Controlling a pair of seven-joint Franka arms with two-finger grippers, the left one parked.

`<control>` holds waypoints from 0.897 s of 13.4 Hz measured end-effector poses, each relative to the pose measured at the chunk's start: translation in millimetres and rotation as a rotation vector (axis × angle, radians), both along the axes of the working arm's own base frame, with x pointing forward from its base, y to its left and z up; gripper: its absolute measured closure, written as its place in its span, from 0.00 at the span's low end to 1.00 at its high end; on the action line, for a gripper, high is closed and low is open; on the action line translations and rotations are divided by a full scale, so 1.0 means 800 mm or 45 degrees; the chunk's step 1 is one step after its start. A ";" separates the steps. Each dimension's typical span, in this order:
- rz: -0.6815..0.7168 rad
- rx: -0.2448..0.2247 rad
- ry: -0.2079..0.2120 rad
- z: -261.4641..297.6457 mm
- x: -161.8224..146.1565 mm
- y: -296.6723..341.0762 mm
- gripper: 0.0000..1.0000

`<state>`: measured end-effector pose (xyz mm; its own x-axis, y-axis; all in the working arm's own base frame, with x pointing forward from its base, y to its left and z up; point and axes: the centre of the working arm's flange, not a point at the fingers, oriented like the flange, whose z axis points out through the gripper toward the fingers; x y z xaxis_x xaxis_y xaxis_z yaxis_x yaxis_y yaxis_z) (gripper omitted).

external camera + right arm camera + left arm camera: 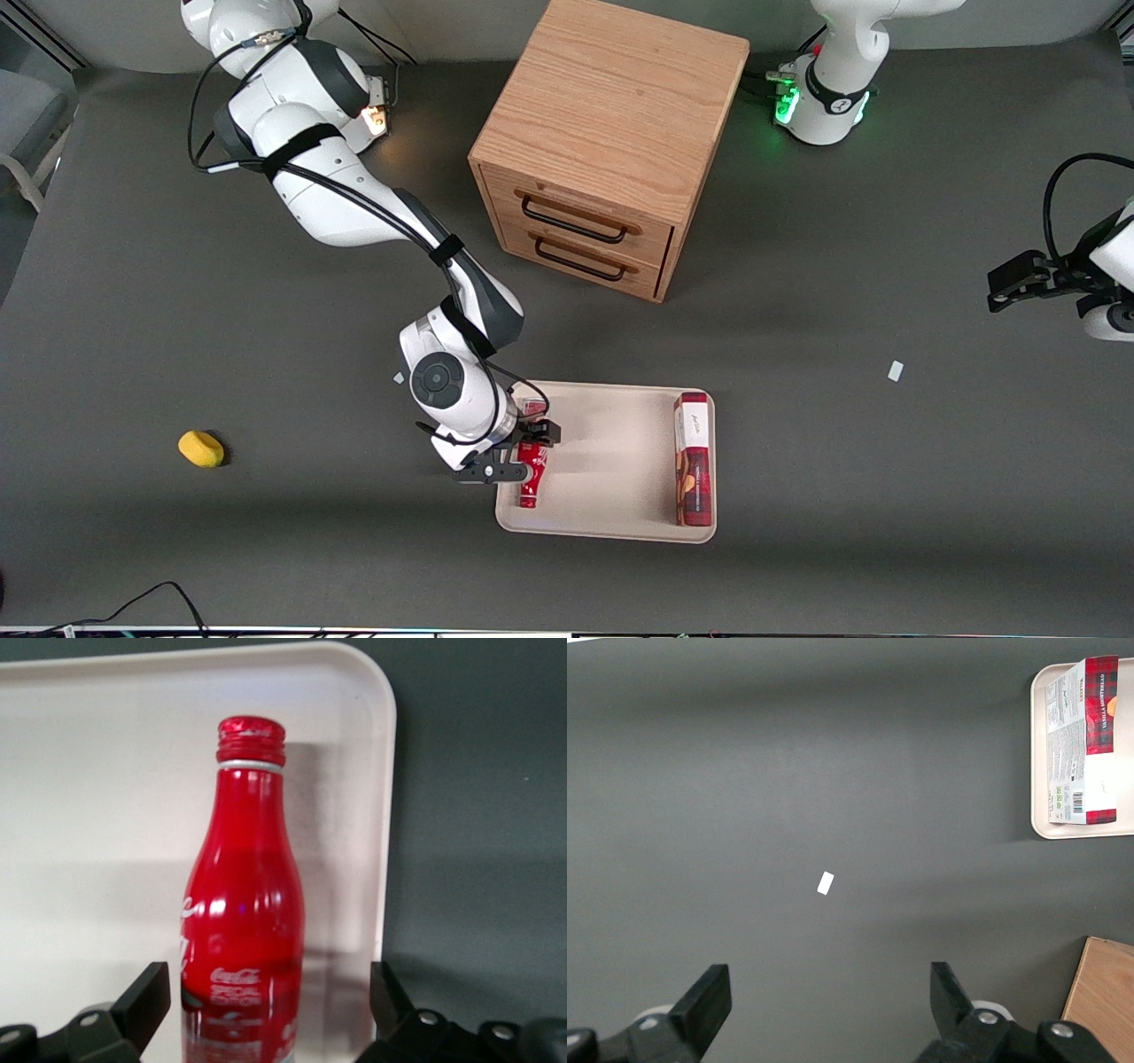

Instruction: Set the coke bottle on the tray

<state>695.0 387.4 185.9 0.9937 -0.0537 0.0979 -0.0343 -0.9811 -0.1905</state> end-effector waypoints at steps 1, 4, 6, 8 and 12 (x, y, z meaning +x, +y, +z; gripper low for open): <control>-0.002 0.006 -0.014 0.008 0.003 0.000 0.00; -0.002 0.012 -0.044 0.054 0.010 0.000 0.00; -0.006 -0.013 -0.044 0.101 0.013 -0.012 0.00; -0.017 -0.064 -0.039 0.158 0.016 -0.052 0.00; 0.065 -0.224 0.016 0.252 0.000 -0.163 0.00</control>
<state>694.6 257.3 387.7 0.9960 0.0134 0.0889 0.0148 -0.9998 -0.0154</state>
